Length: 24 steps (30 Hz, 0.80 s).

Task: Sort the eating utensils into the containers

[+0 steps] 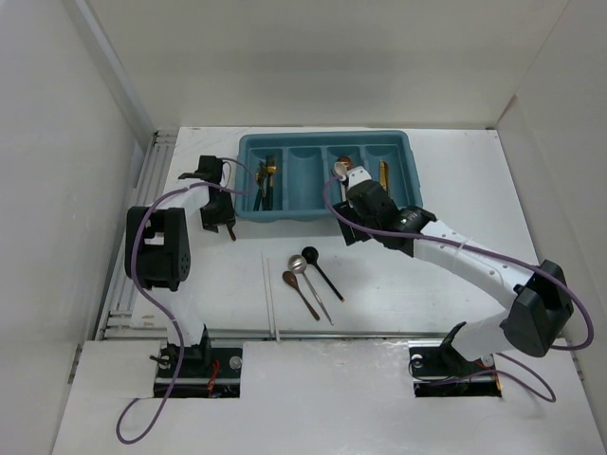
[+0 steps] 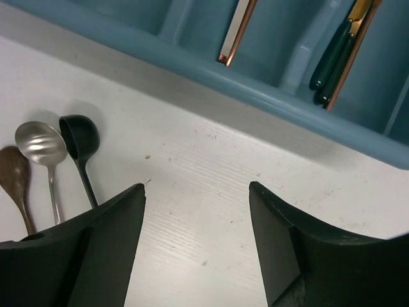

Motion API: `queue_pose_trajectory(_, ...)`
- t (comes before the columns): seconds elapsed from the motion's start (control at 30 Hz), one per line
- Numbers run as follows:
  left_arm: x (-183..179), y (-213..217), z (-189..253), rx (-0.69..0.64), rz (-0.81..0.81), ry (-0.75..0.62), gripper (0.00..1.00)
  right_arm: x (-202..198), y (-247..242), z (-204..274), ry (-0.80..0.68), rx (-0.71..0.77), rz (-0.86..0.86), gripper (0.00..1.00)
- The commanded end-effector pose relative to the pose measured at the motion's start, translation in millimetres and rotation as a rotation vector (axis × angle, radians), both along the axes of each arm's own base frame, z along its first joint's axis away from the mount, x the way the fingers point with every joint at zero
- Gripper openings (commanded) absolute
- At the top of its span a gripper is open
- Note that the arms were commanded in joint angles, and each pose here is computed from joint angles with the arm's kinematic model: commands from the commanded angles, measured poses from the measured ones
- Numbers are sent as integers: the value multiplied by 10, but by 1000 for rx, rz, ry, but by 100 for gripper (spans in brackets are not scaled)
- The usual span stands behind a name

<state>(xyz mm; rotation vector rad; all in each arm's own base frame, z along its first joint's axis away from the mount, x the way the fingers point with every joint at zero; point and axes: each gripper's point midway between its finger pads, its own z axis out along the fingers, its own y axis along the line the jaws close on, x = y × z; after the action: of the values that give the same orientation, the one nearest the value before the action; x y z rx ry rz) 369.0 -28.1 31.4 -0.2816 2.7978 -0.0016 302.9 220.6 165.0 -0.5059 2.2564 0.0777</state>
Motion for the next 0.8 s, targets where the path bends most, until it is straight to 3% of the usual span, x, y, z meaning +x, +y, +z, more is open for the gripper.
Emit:
queue_pose_trajectory(0.0, 194, 6, 2, -3, 27, -45, 38, -2, 28, 79, -14, 45, -26, 71)
queue_pose_trajectory(0.2, 202, 29, -361, 18, 12, 29, 39, -104, -2, -95, 14, 6, -15, 71)
queue_pose_trajectory(0.33, 76, 105, -528, 10, 31, 78, 26, -243, -5, -307, 64, -47, 12, 71)
queue_pose_trajectory(0.4, 78, 163, -528, 10, 47, 78, 10, -326, 23, -403, 86, -72, 34, 71)
queue_pose_trajectory(0.47, 36, 259, -563, 12, 62, 100, 0, -377, 51, -482, 103, -84, 43, 71)
queue_pose_trajectory(0.77, 22, 596, -317, 10, 108, 81, 0, -649, 442, -657, 162, -54, 278, 71)
